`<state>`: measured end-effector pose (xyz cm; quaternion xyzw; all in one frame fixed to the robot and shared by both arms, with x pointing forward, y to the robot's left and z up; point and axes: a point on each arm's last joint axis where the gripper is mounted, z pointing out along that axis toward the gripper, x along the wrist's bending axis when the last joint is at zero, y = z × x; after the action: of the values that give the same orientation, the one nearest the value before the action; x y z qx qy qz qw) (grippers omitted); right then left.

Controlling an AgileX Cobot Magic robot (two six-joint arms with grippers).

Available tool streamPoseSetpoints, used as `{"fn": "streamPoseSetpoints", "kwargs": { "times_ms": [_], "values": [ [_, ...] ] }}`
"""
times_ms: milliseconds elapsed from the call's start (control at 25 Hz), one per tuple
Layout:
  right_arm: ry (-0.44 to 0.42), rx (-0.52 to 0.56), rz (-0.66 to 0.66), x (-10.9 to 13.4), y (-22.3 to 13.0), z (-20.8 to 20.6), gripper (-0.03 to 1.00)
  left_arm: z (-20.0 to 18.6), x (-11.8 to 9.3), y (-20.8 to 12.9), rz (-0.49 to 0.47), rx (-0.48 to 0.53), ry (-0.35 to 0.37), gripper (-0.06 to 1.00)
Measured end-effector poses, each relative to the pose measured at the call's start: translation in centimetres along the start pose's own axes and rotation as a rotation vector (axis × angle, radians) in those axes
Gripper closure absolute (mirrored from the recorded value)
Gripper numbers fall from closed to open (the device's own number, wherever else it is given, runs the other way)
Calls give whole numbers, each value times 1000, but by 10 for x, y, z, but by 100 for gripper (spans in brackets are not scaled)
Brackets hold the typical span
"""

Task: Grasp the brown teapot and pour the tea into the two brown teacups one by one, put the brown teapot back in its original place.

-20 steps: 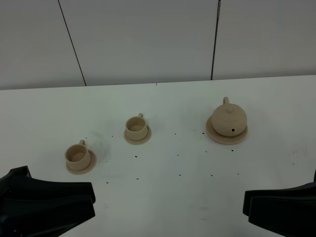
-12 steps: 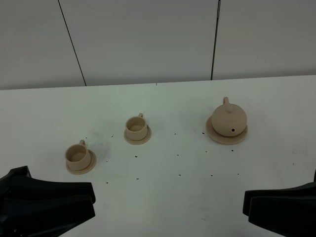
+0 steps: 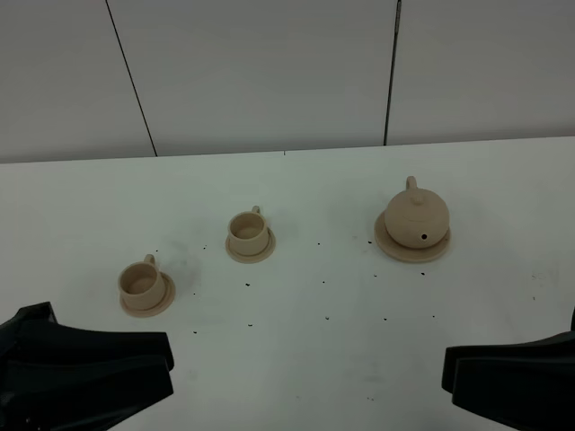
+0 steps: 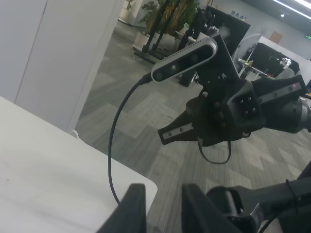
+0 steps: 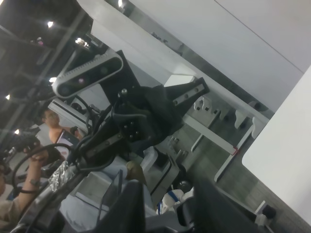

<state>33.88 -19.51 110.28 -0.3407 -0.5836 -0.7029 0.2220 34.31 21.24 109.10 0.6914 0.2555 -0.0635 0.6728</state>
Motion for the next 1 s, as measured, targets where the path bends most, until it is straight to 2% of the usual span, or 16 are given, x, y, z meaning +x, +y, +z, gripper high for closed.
{"fn": "streamPoseSetpoints", "kwargs": {
  "times_ms": [760,1000],
  "values": [
    [-5,21,-10,0,-2,0,72,0,1,-5,16,51,14,69],
    [-5,24,-57,-1,-2,0,72,0,1,-5,47,54,14,69]
  ]
}}
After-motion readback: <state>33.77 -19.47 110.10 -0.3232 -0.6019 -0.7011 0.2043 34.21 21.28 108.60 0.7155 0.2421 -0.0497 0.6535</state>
